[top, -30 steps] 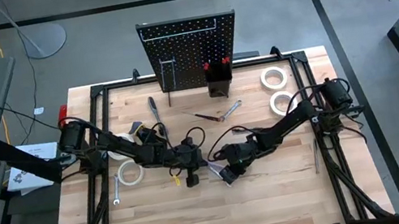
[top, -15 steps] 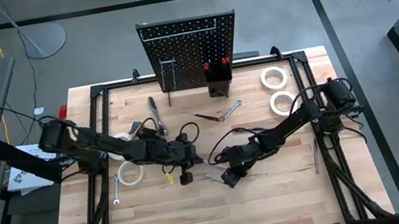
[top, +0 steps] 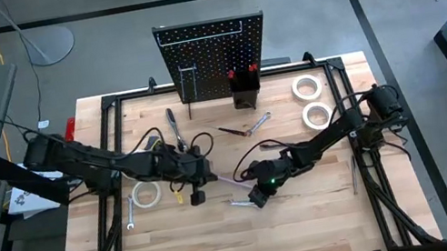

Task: Hang tools onto peg board
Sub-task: Hang the wrench onto the peg board

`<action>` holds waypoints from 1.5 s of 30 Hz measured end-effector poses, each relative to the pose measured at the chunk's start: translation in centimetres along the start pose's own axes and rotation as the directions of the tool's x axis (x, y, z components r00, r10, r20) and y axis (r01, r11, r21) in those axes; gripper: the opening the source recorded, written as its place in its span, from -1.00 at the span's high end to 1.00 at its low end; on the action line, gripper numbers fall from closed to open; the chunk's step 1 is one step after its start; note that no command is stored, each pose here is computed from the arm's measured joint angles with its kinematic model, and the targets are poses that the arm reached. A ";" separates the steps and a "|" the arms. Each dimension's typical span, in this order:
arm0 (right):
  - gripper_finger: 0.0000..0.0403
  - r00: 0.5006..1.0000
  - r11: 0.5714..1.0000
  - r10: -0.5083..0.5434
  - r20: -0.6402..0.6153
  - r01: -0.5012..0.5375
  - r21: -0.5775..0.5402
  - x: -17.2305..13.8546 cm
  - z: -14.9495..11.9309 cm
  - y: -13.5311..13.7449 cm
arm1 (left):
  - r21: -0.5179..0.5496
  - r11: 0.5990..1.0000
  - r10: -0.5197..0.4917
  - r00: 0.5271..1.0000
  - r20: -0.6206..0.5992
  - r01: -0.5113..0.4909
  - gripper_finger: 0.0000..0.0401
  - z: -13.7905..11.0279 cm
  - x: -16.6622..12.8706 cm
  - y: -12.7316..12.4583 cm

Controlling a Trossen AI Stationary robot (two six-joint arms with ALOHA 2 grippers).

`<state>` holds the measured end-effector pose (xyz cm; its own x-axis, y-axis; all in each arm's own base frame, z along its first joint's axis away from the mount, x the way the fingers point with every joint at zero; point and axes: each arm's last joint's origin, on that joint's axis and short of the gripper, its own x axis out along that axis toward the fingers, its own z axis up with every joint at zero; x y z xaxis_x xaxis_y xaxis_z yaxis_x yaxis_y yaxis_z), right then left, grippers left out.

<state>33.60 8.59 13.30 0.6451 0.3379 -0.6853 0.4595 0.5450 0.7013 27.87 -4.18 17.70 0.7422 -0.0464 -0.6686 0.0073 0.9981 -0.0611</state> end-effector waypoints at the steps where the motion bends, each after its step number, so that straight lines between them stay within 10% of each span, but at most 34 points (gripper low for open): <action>1: 1.00 1.000 1.000 0.016 -0.003 -0.016 -0.009 0.0 0.0 0.1 | 0.002 1.000 -0.019 1.000 -0.014 0.019 1.00 -0.3 0.4 -0.1; 8: 1.00 0.999 0.997 0.053 0.013 -0.052 -0.048 -1.0 0.2 1.0 | 0.048 0.987 -0.155 0.988 0.021 0.154 1.00 -1.4 4.0 -2.8; 19: 1.00 0.976 0.984 -0.155 0.155 0.167 -0.069 -7.4 -0.2 1.9 | 0.071 0.981 -0.181 0.984 0.008 0.179 1.00 -1.7 6.5 -4.2; 45: 1.00 0.968 0.979 -0.182 0.172 0.195 -0.062 -7.7 -0.1 1.7 | 0.108 0.974 -0.194 0.979 -0.068 0.201 1.00 -2.5 6.9 -3.5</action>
<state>29.34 7.02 19.72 0.6460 0.0963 -0.7572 0.5378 0.6466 0.5411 31.29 -8.09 11.41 0.6792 -0.2423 -0.6928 0.2285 0.9668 -0.1141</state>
